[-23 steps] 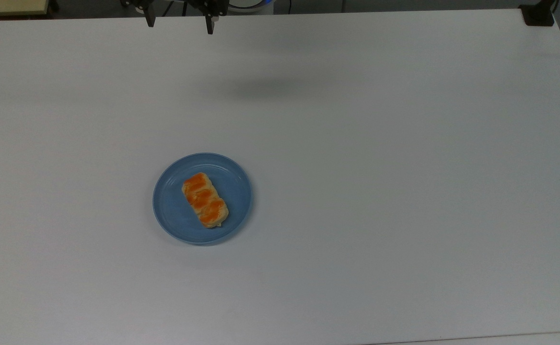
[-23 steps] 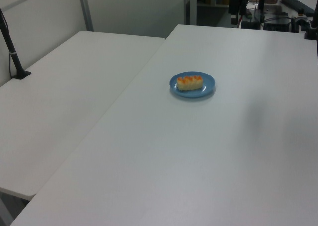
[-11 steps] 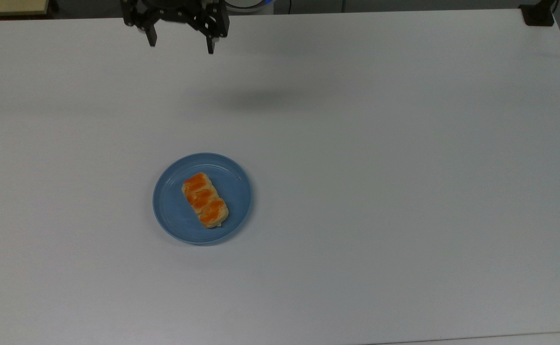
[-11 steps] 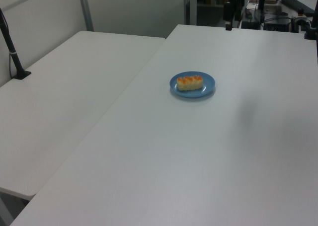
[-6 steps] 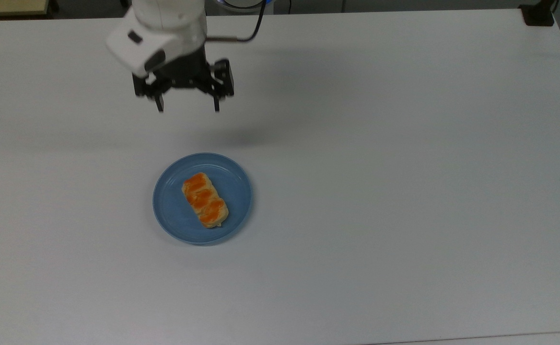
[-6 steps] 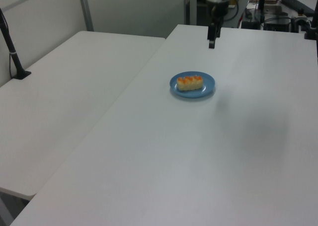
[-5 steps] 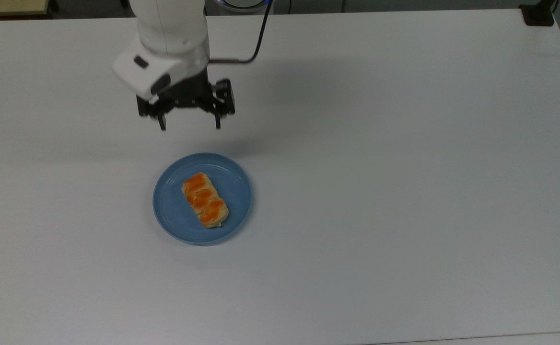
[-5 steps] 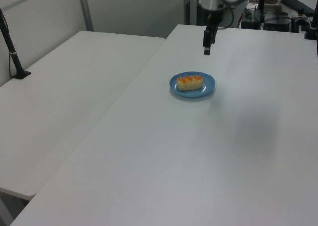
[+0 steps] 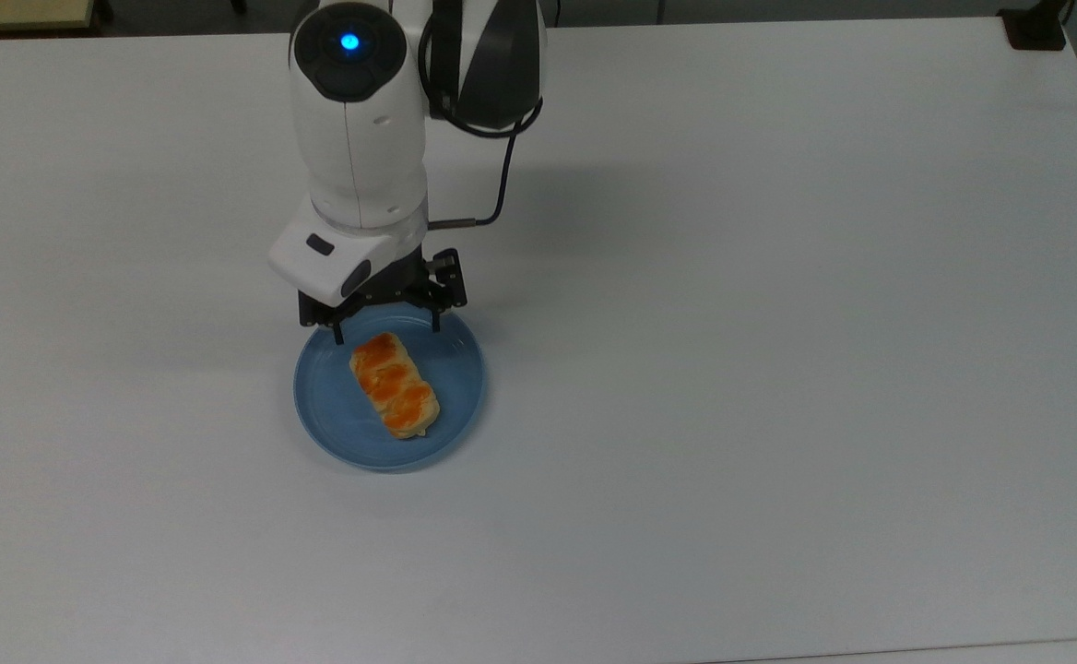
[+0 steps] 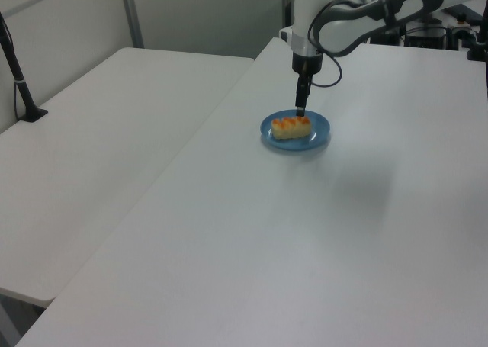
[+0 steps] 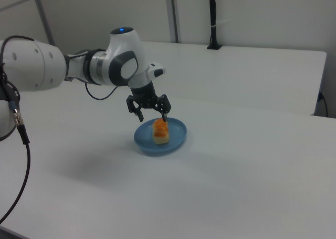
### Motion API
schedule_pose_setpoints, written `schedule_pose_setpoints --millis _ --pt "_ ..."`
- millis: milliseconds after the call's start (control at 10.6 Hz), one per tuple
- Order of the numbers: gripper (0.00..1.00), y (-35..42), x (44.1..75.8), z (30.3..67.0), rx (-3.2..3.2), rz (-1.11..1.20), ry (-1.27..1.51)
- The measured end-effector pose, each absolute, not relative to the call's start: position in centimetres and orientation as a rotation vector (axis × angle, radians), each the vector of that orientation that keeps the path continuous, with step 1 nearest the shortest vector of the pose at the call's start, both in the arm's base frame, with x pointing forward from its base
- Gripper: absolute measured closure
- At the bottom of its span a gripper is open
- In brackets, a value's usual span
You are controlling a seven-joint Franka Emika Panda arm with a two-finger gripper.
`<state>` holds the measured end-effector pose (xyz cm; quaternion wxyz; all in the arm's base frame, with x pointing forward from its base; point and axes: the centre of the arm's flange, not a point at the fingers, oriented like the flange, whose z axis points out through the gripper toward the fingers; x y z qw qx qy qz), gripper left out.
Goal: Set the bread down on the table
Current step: 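Lower the open gripper over the bread on the blue plate, then close the gripper on the bread and lift it off the plate, then carry the bread beside the plate and lower it onto the table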
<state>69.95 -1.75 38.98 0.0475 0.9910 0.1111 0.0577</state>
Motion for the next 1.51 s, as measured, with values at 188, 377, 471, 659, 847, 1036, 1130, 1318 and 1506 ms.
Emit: schedule_pose_setpoints --millis 188,377,471,659,847,1036,1130,1318,1506 --pt "0.00 -1.7 70.9 37.0 3.010 0.233 0.348" --pt "0.00 -1.7 71.5 34.7 3.003 0.252 0.354" --pt "0.00 -1.6 71.7 33.6 3.001 0.255 0.357" --pt "0.04 -1.6 72.4 32.1 2.994 0.269 0.363" --pt "0.38 -1.7 73.1 31.7 2.990 0.277 0.361" --pt "0.66 -1.8 73.2 32.1 2.987 0.288 0.359" --pt "0.76 -1.8 73.4 32.3 2.986 0.297 0.359" --pt "0.77 -1.7 73.5 34.3 2.987 0.320 0.349" --pt "0.77 0.2 72.8 36.8 3.033 0.276 0.245"
